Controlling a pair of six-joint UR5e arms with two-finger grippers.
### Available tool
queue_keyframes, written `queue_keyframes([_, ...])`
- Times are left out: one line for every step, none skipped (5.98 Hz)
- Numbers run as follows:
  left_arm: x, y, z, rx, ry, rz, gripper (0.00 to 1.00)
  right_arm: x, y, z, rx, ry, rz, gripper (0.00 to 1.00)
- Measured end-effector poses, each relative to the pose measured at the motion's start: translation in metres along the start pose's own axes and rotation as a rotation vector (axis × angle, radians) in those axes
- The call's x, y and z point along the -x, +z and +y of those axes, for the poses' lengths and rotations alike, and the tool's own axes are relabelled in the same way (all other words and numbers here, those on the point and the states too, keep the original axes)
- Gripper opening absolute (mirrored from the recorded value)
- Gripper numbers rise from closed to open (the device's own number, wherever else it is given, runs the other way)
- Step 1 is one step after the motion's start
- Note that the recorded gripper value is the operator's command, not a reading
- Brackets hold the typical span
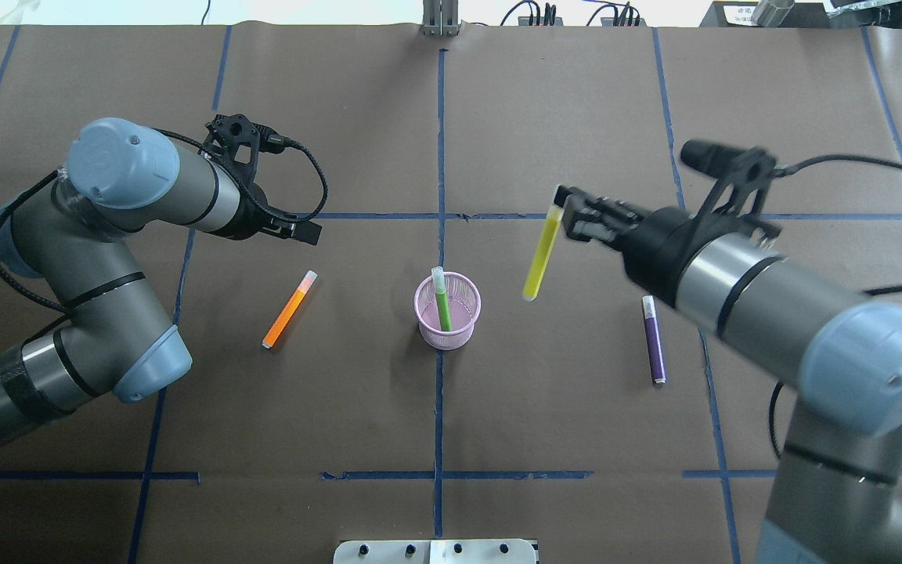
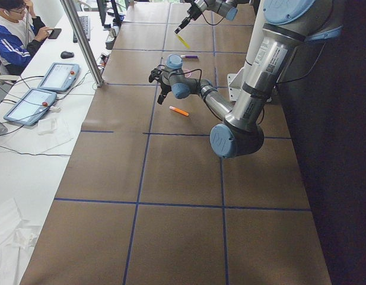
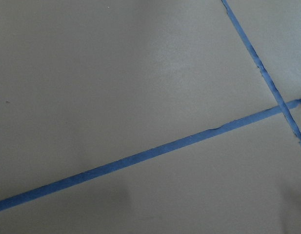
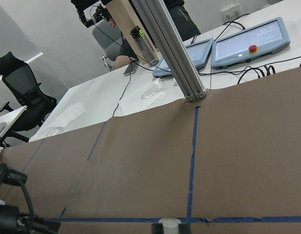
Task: Collect pens into pen holder
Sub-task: 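Lift the yellow highlighter with the right gripper toward the cup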
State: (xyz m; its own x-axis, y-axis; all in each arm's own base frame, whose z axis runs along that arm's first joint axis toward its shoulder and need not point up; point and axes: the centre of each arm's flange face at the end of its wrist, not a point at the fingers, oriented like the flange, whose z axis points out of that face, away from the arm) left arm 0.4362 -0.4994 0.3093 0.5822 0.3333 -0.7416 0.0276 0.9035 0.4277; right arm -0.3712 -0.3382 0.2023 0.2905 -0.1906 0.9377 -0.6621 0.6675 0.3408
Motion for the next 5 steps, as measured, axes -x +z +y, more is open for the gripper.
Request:
queue_keyframes([0.003, 0.004, 0.001, 0.012, -0.003, 0.002, 1.00, 0.018, 0.007, 0.024, -0.016, -0.034, -0.001, 0.00])
queue_keyframes([0.007, 0.007, 0.004, 0.020, -0.006, 0.001, 1.00, 0.029, 0.013, 0.029, -0.028, -0.074, 0.003, 0.00])
queue_keyframes([0.012, 0.009, 0.008, 0.028, -0.009, -0.004, 1.00, 0.041, 0.020, 0.025, -0.040, -0.110, 0.017, 0.00])
queue_keyframes([0.014, 0.010, 0.010, 0.032, -0.010, -0.006, 1.00, 0.053, 0.034, 0.024, -0.044, -0.134, 0.038, 0.00])
queue_keyframes([0.015, 0.011, 0.011, 0.034, -0.012, -0.007, 1.00, 0.062, 0.054, 0.029, -0.049, -0.151, 0.064, 0.00])
